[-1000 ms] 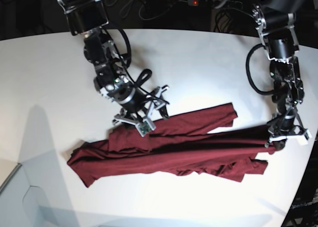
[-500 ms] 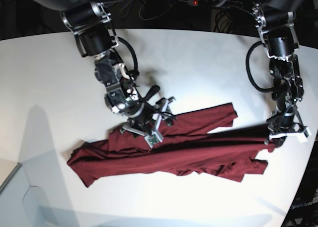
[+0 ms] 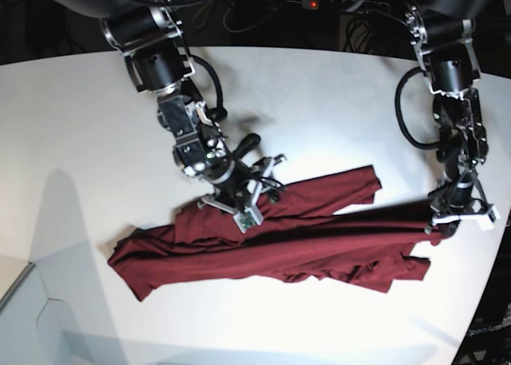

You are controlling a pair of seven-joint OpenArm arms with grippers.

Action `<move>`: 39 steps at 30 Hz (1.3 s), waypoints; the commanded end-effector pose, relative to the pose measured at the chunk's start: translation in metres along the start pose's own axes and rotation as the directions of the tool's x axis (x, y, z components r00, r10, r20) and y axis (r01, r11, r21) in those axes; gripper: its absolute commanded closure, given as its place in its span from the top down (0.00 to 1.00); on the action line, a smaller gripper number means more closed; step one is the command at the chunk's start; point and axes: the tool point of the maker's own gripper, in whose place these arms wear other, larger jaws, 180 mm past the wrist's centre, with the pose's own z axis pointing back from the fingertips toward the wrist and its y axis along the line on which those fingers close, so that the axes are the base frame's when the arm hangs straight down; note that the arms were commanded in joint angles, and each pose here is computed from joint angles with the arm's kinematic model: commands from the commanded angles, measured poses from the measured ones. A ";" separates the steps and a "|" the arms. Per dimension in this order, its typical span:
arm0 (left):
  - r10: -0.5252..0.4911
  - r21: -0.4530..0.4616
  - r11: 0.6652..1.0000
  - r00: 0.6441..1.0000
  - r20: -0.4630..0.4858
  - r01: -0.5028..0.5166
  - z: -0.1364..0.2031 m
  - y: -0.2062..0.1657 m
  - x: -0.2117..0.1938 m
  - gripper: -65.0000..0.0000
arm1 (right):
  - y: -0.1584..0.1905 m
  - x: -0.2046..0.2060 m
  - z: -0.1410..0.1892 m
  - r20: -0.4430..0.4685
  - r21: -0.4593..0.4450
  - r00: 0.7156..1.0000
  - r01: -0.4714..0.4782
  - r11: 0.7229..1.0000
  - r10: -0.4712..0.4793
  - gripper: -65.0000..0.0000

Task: Layout the t-shirt on the table in an organized manner, then fold the t-shirt properly
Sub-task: 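Release the right gripper and move it to grasp another shirt edge, then drag the grasped shirt edge with the right gripper away from the left gripper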

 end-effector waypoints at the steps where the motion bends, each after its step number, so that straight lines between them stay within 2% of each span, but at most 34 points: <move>1: -0.005 -0.031 0.999 0.997 0.074 0.008 -0.004 -0.012 0.029 0.01 | 0.003 -0.009 0.000 -0.049 0.006 0.999 0.000 1.000 0.000 0.31; 4: -0.003 -0.031 0.999 0.997 0.076 0.006 -0.004 -0.012 0.030 0.01 | 0.015 -0.012 0.007 -0.031 0.017 0.999 0.011 1.000 -0.011 0.01; 6: 0.000 -0.033 0.999 0.997 0.077 0.002 -0.004 -0.012 0.030 0.01 | 0.029 -0.017 0.014 -0.020 0.034 1.000 0.013 0.999 -0.012 0.00; 9: 0.002 -0.034 0.999 0.997 0.078 0.000 -0.004 -0.013 0.031 0.01 | 0.068 -0.025 0.023 -0.014 0.106 0.999 -0.030 0.994 0.032 0.00; 13: 0.004 -0.035 0.999 0.997 0.079 -0.001 -0.004 -0.013 0.031 0.01 | 0.117 -0.034 0.037 -0.001 0.197 0.998 -0.065 0.978 0.066 0.00; 19: 0.006 -0.036 0.999 0.997 0.078 -0.004 -0.004 -0.013 0.031 0.01 | 0.176 -0.024 0.053 0.052 0.303 0.995 -0.097 0.948 0.085 0.00; 26: 0.007 -0.034 0.999 0.997 0.078 -0.004 -0.004 -0.012 0.030 0.01 | 0.215 -0.014 0.057 0.071 0.363 0.996 -0.071 0.929 0.048 0.00; 27: 0.007 -0.034 0.999 0.997 0.078 -0.004 -0.004 -0.012 0.030 0.01 | 0.224 -0.015 0.059 0.072 0.382 0.996 -0.081 0.921 0.058 0.00; 31: 0.006 -0.033 0.999 0.997 0.078 -0.003 -0.004 -0.012 0.031 0.01 | 0.255 -0.017 0.067 0.086 0.446 0.991 -0.129 0.886 0.101 0.12; 35: 0.006 -0.033 0.999 0.997 0.078 -0.003 -0.004 -0.012 0.031 0.01 | 0.257 -0.017 0.070 0.089 0.450 0.991 -0.131 0.883 0.101 0.25; 39: 0.006 -0.033 0.999 0.997 0.078 -0.003 -0.004 -0.012 0.031 0.01 | 0.241 -0.005 0.078 0.140 0.424 0.982 -0.171 0.889 0.123 0.31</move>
